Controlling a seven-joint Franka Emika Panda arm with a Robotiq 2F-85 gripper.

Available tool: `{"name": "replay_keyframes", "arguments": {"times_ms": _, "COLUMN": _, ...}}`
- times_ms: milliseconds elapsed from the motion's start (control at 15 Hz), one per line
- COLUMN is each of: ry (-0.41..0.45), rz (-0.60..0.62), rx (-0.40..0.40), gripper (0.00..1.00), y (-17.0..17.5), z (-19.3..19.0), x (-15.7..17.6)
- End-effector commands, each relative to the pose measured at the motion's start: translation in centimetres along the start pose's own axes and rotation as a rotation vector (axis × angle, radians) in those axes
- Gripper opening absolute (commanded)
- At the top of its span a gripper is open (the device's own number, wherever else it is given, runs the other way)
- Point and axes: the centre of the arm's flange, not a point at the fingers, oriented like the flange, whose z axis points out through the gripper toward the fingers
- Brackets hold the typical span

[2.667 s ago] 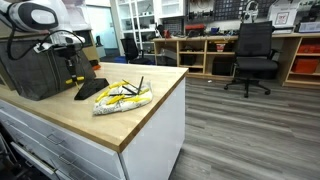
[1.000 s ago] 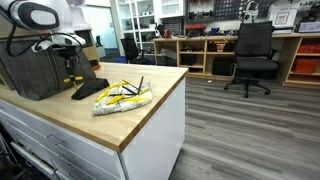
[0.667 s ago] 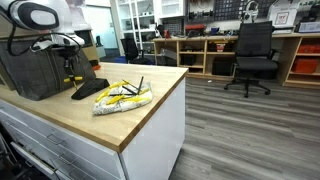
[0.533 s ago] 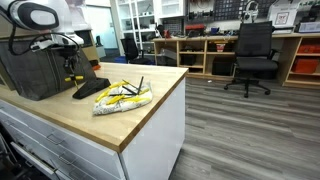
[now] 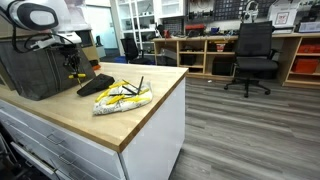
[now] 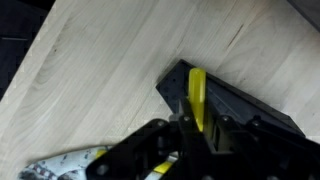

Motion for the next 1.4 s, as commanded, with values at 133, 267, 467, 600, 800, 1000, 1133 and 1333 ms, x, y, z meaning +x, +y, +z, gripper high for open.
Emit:
{"name": "replay_keyframes", "arguments": {"times_ms": 133, "ry": -0.036, "rz": -0.083, "rx": 0.008, "gripper": 0.04, "y": 0.5, "z": -0.4, "x": -2.8}}
{"name": "replay_keyframes", "arguments": {"times_ms": 267, "ry": -0.067, "rz": -0.191, "rx": -0.012, "gripper": 0.04, "y": 1.0, "z": -0.7, "x": -3.2}}
{"name": "replay_keyframes", "arguments": {"times_ms": 467, "ry": -0.09, "rz": -0.306, "rx": -0.052, "gripper": 0.04, "y": 2.1, "z": -1.9, "x": -2.7}}
{"name": "replay_keyframes", "arguments": {"times_ms": 600, "ry": -0.11, "rz": -0.361, "rx": -0.073, "gripper": 0.04, "y": 2.8, "z": -2.9, "x": -2.5}}
{"name": "replay_keyframes", "arguments": {"times_ms": 800, "ry": -0.131, "rz": -0.429, "rx": -0.09, "gripper": 0.04, "y": 3.5, "z": -3.8, "x": -2.0}}
{"name": "replay_keyframes", "arguments": {"times_ms": 1000, "ry": -0.148, "rz": -0.54, "rx": -0.126, "gripper": 0.04, "y": 3.8, "z": -3.6, "x": -2.1}}
{"name": "replay_keyframes", "arguments": {"times_ms": 1133, "ry": -0.168, "rz": -0.626, "rx": -0.176, "gripper": 0.04, "y": 3.8, "z": -3.1, "x": -2.4}}
{"name": "replay_keyframes", "arguments": {"times_ms": 1333, "ry": -0.174, "rz": -0.741, "rx": -0.249, "gripper": 0.04, "y": 3.8, "z": -2.8, "x": -2.7}}
